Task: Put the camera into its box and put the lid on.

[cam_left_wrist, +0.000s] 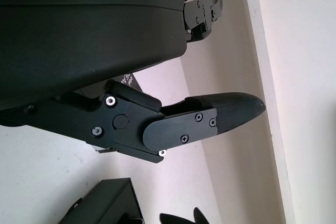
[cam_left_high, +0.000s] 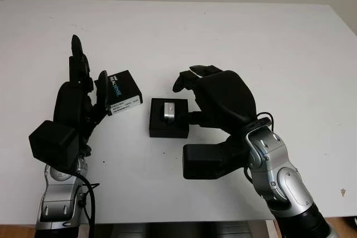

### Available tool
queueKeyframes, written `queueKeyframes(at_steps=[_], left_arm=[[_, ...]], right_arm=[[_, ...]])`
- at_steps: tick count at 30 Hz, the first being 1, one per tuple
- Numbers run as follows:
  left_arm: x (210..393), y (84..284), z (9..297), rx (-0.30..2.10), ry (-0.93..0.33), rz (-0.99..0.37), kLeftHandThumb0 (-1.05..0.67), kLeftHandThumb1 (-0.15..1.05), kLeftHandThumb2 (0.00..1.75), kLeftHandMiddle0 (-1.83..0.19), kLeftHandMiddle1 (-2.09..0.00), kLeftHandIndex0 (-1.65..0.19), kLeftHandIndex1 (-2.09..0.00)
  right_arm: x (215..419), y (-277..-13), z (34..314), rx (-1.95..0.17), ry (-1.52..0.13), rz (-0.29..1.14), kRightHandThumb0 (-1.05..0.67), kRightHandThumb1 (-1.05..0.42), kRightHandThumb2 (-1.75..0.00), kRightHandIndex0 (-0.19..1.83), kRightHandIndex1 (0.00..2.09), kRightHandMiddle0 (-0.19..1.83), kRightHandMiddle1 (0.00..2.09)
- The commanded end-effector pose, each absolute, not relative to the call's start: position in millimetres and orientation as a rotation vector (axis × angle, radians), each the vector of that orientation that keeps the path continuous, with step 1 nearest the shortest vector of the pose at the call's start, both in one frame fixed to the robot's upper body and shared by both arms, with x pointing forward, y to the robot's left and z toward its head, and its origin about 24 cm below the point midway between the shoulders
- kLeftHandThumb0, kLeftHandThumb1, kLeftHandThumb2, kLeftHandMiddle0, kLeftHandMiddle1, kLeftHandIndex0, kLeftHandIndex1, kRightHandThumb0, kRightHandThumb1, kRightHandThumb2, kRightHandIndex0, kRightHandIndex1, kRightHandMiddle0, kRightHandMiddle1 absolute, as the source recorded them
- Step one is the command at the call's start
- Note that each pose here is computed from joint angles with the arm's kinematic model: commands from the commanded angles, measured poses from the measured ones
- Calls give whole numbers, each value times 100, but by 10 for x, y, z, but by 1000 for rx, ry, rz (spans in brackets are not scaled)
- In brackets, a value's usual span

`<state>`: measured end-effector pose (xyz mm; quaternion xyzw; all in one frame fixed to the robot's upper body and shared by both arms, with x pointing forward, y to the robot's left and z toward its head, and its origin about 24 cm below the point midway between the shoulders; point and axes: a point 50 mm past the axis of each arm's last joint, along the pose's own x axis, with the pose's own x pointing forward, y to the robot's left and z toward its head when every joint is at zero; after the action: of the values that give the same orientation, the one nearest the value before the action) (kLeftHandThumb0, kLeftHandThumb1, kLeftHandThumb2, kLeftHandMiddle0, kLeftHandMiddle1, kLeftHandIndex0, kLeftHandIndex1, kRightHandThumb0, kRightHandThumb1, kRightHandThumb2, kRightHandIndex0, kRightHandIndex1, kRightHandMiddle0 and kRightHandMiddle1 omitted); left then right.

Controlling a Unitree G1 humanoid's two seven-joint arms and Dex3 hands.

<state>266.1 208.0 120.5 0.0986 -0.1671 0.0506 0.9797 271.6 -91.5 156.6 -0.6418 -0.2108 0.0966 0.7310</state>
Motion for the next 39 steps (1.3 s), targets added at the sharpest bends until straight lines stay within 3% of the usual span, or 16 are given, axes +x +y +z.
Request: queueKeyframes(at_steps=[1,13,27,39], left_arm=[[2651,2068,1218,204,-346,102,-74,105,64,19,0,19,0],[2658,2064,1219,200,-345,107,-74,105,63,19,0,19,0],[2666,2062,1213,196,-352,105,-74,105,62,19,0,19,0],[2657,2055,1211,191,-345,109,-73,105,62,19,0,19,0]], right_arm=[[2683,-883,1593,-1396,-475,239,-61,-95,-5,35,16,29,85],[2719,-851,1586,-1348,-478,248,-65,-92,-5,32,13,26,73],[2859,-835,1475,-1330,-481,138,-63,-97,-6,38,18,26,107],[2825,-827,1441,-1327,-482,163,-61,-95,-5,37,20,24,110]])
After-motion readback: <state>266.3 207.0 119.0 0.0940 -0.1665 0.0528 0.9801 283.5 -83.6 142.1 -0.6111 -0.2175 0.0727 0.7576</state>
